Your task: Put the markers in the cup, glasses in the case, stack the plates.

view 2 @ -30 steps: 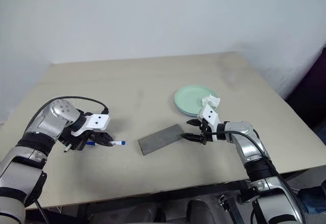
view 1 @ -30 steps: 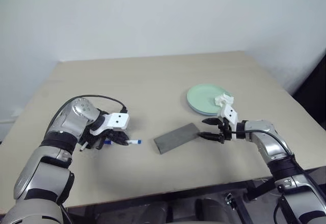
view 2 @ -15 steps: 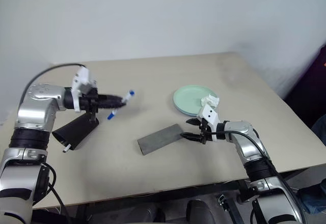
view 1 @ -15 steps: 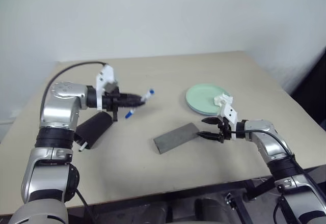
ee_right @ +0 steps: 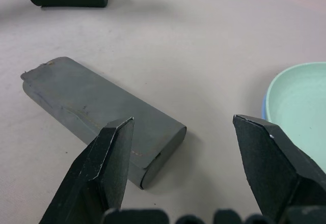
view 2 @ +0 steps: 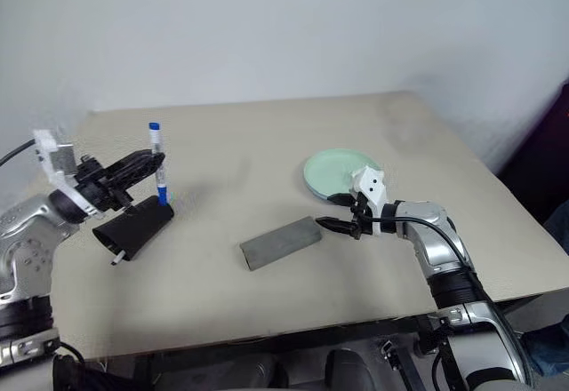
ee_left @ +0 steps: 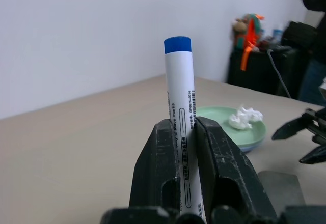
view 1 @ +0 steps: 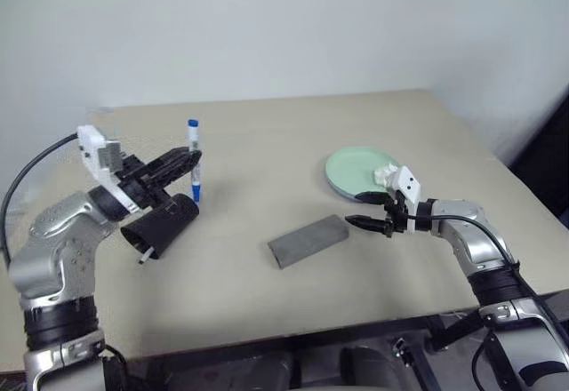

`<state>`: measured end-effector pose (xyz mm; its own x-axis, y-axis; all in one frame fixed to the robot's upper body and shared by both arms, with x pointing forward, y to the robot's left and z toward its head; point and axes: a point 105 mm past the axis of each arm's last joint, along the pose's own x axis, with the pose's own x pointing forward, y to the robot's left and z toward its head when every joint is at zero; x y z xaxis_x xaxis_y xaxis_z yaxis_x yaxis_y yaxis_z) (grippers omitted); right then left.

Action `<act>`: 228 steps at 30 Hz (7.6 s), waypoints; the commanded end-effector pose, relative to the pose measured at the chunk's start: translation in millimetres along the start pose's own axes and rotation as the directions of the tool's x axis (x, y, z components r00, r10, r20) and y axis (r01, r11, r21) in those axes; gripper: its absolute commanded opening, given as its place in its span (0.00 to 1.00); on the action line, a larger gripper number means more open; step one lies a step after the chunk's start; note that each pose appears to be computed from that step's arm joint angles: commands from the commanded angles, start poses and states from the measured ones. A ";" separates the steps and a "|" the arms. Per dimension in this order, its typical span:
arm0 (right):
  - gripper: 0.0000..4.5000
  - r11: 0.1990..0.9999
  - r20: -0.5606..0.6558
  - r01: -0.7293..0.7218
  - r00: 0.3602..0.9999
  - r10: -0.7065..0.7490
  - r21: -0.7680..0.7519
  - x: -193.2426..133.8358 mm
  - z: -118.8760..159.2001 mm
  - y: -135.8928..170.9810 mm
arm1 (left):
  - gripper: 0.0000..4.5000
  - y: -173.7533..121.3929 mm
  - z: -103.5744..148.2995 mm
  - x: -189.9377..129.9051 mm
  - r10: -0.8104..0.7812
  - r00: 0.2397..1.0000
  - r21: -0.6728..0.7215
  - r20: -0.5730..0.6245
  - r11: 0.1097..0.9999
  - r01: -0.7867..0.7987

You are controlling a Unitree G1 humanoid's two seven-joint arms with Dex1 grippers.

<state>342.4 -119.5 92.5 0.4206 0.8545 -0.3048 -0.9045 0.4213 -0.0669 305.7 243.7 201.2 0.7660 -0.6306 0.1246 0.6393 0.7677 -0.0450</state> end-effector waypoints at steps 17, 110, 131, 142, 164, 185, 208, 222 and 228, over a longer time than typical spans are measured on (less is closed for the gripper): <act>0.75 0.999 0.041 -0.026 0.999 0.028 -0.039 1.9 17.0 -0.6 | 0.02 -5.0 7.4 -43.1 0.093 0.996 -0.044 0.013 0.995 -0.093; 0.75 0.996 0.090 -0.091 0.992 0.090 0.001 8.9 23.1 11.4 | 0.02 -21.6 -61.0 -30.5 -0.049 0.942 0.056 -0.331 0.996 0.072; 0.75 0.998 0.093 -0.066 0.994 0.065 0.006 6.5 21.1 11.6 | 0.86 -13.1 -84.9 -3.2 -0.083 0.858 0.198 -0.507 0.957 0.210; 0.75 0.998 0.093 -0.058 0.994 0.057 0.007 7.6 18.8 11.0 | 0.86 28.5 -16.0 -52.3 0.279 0.944 0.176 -0.179 0.953 -0.248; 0.75 0.996 0.075 -0.093 0.993 0.093 -0.003 15.2 14.7 8.5 | 0.86 -34.2 -51.4 -129.8 0.466 0.884 -0.653 0.041 0.682 -0.329; 0.75 0.997 0.080 -0.078 0.994 0.077 0.003 13.9 13.8 7.4 | 0.86 23.8 -77.9 -111.9 0.576 0.802 -0.537 -0.160 0.631 -0.560; 0.75 0.999 0.092 -0.053 0.994 0.052 0.007 15.1 14.4 7.9 | 0.12 30.6 -85.5 -87.3 0.516 0.831 -0.492 -0.209 0.679 -0.545; 0.75 0.999 0.100 -0.045 0.994 0.045 0.001 17.2 17.2 6.3 | 0.00 44.3 -81.2 -77.5 0.516 0.829 -0.438 -0.215 0.708 -0.554; 0.75 0.999 0.100 -0.043 0.994 0.043 0.001 17.6 17.2 5.9 | 0.00 42.8 -69.1 -61.1 0.458 0.860 -0.326 -0.225 0.796 -0.510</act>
<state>340.4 -97.3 84.7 0.3734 0.8918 -0.2554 -0.9227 0.3854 -0.0031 282.6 311.5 101.5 0.9669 -0.1823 -0.1784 0.0695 0.8613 -0.5033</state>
